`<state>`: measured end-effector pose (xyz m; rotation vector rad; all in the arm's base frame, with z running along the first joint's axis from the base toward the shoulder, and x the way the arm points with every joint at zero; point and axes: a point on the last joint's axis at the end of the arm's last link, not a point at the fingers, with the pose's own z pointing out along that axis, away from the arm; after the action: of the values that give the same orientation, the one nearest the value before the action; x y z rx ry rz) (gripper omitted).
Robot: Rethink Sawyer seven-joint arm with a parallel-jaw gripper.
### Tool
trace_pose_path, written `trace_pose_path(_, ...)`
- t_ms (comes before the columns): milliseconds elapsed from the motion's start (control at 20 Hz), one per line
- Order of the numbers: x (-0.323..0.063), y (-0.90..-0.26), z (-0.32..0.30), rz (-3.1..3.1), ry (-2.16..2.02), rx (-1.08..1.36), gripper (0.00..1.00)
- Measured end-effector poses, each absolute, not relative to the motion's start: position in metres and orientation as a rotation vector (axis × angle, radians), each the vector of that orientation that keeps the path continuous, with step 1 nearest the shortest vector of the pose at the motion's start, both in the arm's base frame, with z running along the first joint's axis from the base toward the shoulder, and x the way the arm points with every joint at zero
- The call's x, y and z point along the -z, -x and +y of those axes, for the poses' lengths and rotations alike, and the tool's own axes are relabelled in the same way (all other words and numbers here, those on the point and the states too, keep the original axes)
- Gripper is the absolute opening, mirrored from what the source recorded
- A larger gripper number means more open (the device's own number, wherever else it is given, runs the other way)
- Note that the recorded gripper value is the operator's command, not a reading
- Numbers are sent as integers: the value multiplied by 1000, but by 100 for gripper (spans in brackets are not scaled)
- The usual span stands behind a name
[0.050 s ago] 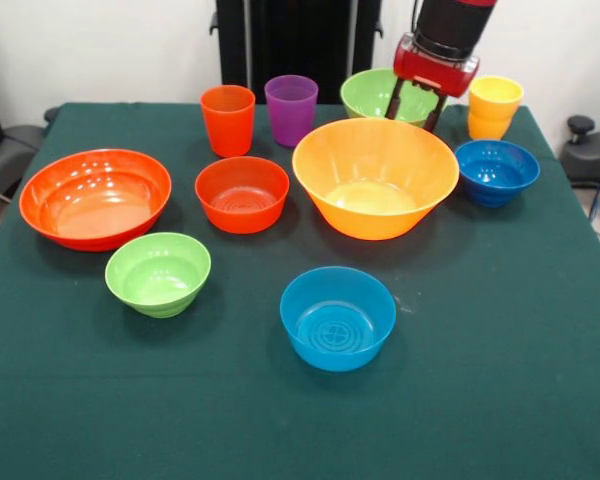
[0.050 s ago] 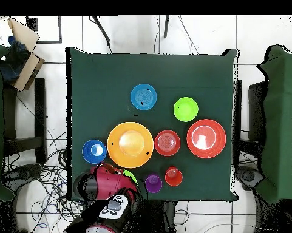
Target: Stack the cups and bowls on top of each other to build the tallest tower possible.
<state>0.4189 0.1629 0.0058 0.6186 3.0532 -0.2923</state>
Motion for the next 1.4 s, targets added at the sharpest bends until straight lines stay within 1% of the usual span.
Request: trace_pose_path(1400, -7, -410, 160, 3064, -648, 299, 100)
